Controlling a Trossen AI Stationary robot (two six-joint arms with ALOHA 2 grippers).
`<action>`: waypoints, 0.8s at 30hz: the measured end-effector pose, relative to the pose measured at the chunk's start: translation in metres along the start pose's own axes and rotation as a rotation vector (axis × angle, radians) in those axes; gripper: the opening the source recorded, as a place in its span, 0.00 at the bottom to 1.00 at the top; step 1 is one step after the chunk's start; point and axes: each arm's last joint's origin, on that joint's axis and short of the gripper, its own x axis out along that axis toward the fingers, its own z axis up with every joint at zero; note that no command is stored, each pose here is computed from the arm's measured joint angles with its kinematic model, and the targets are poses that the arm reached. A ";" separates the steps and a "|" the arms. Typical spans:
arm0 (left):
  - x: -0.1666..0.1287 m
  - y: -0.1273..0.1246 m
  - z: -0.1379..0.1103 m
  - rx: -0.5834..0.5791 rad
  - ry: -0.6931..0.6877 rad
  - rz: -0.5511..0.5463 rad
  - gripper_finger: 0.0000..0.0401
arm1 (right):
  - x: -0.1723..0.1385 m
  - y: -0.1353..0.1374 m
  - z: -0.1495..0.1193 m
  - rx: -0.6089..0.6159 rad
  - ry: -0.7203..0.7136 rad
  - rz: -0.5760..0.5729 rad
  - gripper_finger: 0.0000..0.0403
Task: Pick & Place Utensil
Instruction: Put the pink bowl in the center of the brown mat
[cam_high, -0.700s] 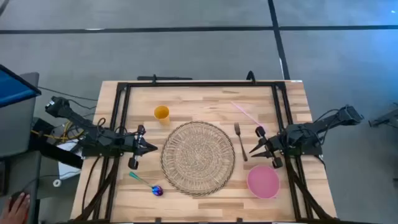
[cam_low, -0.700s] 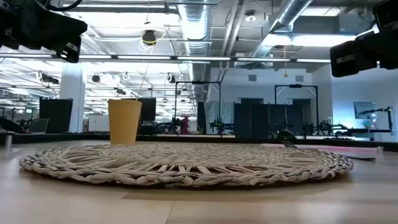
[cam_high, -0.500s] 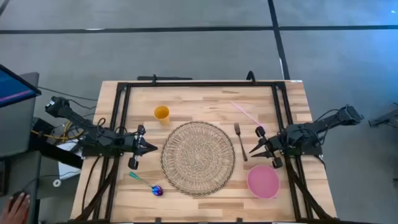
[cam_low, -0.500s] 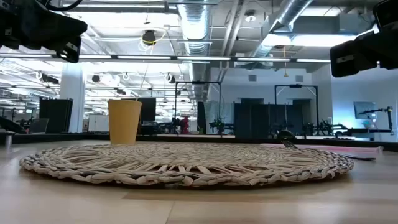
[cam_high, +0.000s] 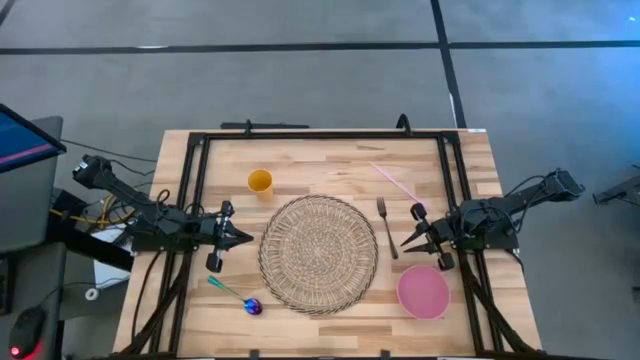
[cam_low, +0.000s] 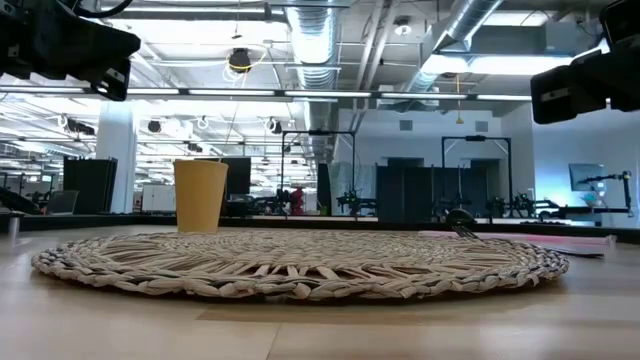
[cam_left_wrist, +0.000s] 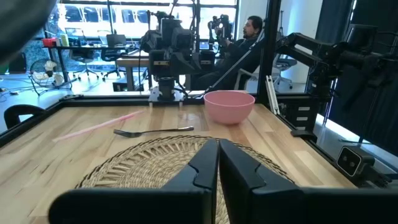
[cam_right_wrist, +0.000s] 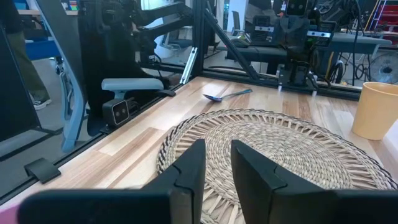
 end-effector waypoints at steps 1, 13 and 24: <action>0.000 0.000 0.000 0.000 0.000 0.000 0.04 | 0.000 0.000 0.000 0.000 0.001 0.000 0.17; 0.000 0.004 0.000 0.000 0.002 0.128 0.04 | 0.000 0.000 0.000 0.000 0.001 0.000 0.17; 0.000 0.004 0.000 0.000 0.003 0.132 0.04 | 0.000 0.000 0.000 0.000 0.000 0.001 0.17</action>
